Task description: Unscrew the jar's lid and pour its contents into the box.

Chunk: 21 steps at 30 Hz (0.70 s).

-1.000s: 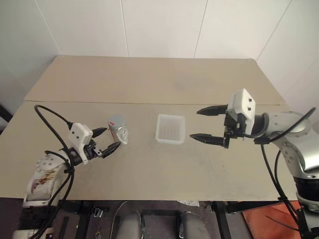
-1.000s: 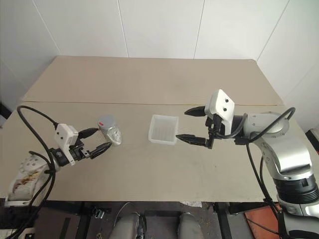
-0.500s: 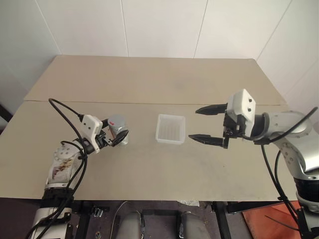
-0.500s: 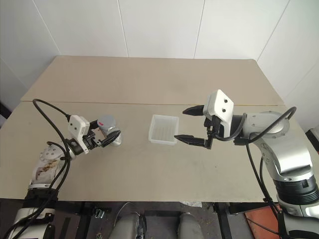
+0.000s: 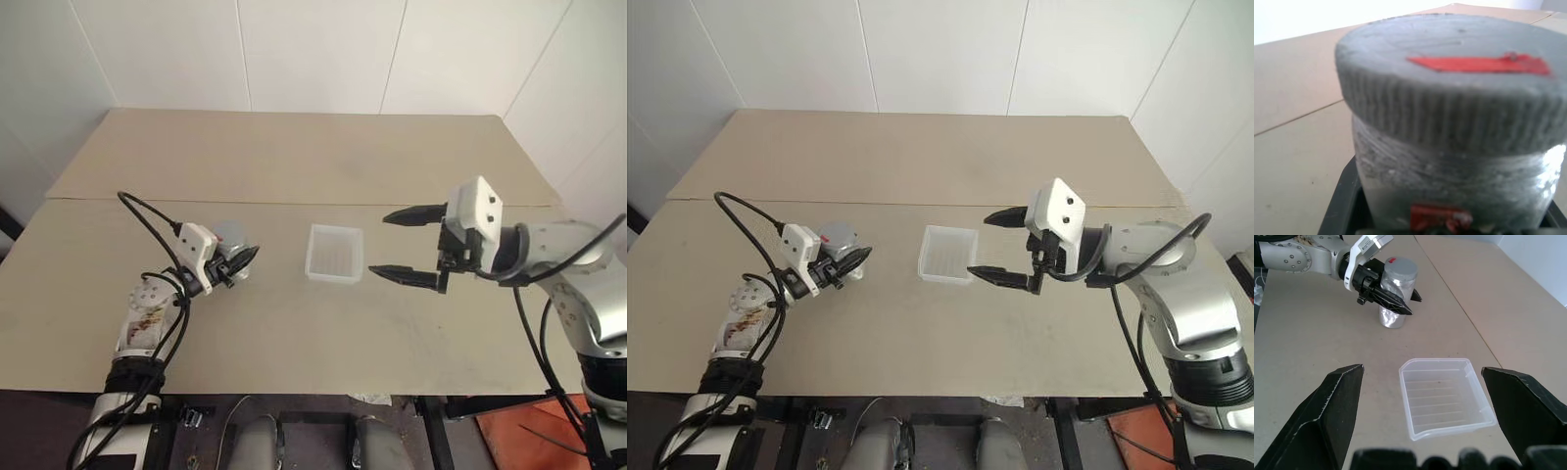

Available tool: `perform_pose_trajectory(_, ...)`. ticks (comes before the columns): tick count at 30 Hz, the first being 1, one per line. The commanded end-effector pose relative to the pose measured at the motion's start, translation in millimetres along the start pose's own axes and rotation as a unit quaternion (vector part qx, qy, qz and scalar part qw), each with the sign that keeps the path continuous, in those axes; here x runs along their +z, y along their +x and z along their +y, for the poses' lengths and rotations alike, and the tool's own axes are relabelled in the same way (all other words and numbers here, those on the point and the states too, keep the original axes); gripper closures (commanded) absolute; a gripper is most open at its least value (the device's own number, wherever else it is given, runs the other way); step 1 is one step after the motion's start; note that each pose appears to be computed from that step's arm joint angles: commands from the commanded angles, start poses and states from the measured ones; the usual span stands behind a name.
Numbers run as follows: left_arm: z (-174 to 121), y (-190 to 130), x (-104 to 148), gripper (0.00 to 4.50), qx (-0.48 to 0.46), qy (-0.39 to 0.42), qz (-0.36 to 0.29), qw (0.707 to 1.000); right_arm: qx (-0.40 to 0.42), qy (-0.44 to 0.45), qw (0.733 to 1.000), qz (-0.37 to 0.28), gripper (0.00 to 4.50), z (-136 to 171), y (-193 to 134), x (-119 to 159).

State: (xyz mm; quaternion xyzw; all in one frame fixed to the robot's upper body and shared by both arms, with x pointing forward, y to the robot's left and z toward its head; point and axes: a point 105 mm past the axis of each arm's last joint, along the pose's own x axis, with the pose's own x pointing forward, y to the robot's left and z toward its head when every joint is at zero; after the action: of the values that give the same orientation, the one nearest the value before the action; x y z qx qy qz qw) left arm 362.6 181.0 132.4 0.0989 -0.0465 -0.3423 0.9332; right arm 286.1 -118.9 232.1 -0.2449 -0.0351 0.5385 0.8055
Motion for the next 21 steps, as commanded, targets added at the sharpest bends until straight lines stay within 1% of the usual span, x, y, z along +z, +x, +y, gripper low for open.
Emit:
perform_pose_trajectory(1, -10.1, -5.5, 51.3, 2.55, -0.082, 0.035, -0.032, 0.995, -0.013, -0.017, 0.998, -0.062, 0.00, -5.8, 7.1, 31.5)
perform_pose_trajectory(4, -27.6, -12.3, 83.4, 2.55, -0.199, 0.035, -0.031, 0.979, 0.017, 0.007, 0.992, -0.122, 0.00, -6.6, 30.6, 57.7)
perform_pose_trajectory(7, -38.7, -14.9, 100.8, 2.55, -0.282, 0.031, -0.030, 0.958, 0.046, 0.024, 0.987, -0.150, 0.00, -6.3, 51.1, 77.1)
perform_pose_trajectory(9, -43.6, -13.1, 108.9, 2.55, -0.321, 0.031, -0.037, 0.946, 0.060, 0.040, 0.984, -0.163, 0.00, -7.1, 64.0, 89.0)
perform_pose_trajectory(13, -46.6, 0.3, 115.1, 2.55, -0.356, 0.025, -0.046, 0.933, 0.078, 0.059, 0.982, -0.163, 0.00, -3.6, 86.7, 101.3)
perform_pose_trajectory(17, -51.8, 7.5, 116.7, 2.55, -0.376, 0.021, -0.056, 0.925, 0.063, 0.069, 0.985, -0.144, 0.00, -6.7, 99.2, 101.1)
perform_pose_trajectory(21, -56.8, 11.3, 118.0, 2.55, -0.389, 0.019, -0.065, 0.919, 0.065, 0.062, 0.987, -0.132, 0.00, -1.2, 107.2, 98.9)
